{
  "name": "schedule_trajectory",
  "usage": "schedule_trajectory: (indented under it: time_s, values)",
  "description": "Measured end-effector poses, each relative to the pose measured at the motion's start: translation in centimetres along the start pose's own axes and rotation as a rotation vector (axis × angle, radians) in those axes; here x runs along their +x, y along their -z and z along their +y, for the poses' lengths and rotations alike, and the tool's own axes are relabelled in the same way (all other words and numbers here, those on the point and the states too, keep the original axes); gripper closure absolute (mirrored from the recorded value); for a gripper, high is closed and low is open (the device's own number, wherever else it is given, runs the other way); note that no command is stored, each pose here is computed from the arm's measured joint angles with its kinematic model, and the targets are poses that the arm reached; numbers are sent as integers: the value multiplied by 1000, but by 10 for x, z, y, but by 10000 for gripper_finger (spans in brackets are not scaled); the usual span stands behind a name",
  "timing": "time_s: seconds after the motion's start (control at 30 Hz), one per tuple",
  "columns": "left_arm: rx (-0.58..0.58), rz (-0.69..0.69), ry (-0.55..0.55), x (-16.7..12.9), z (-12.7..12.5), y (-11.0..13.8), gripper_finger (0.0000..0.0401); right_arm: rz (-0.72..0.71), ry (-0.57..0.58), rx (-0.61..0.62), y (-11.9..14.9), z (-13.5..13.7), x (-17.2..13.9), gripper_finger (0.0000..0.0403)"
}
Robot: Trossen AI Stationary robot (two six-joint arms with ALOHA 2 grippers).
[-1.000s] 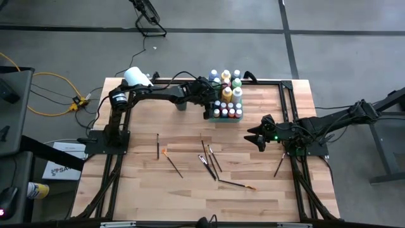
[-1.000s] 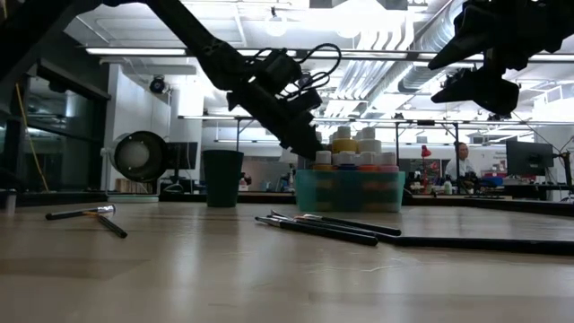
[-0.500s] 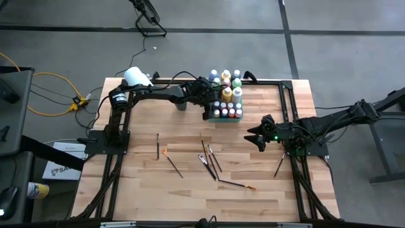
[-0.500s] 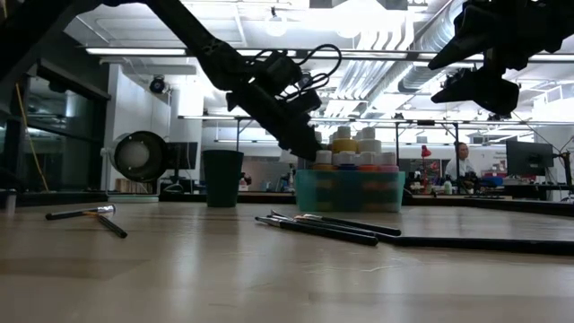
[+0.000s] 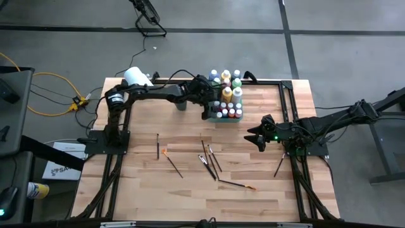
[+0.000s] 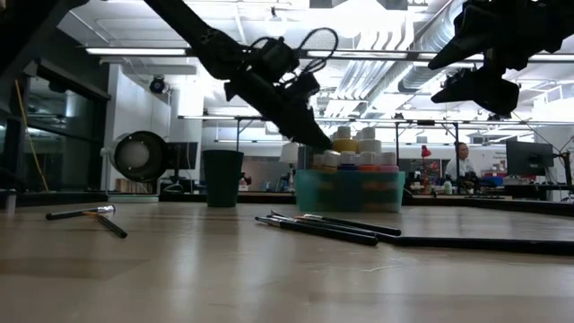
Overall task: Pick & Place Paint Supplies
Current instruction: Put the pink small paint bottle into the green bin, then put the black gold paint brush into the black cup
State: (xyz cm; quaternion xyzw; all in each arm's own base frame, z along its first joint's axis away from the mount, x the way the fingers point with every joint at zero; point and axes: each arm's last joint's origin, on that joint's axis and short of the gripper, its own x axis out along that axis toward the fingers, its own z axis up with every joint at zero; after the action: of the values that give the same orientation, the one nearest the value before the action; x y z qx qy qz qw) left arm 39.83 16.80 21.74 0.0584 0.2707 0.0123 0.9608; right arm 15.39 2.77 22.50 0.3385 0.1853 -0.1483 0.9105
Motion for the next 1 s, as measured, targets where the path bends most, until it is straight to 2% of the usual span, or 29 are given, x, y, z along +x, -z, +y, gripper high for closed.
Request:
schedule_trajectory:
  time_s: [0.4,0.53,0.6,0.7,0.83,0.93,1.0]
  values:
    - [48,35,5,-44,-6,-23,158,0,0,-3,0,0,0,151]
    - [72,59,15,-74,-12,-34,161,-9,8,-132,0,0,0,151]
    - [90,65,18,-93,-16,-41,172,-14,-10,-137,-1,1,0,151]
    - [122,52,13,-120,-24,-52,209,-60,-62,-20,-6,7,0,151]
    - [184,47,-7,-154,-38,-63,289,-133,-163,166,-15,15,-2,151]
    - [238,55,-17,-177,-50,-68,361,-171,-204,215,-19,19,-4,151]
    - [267,70,-28,-190,-59,-69,390,-188,-238,266,-21,22,-5,151]
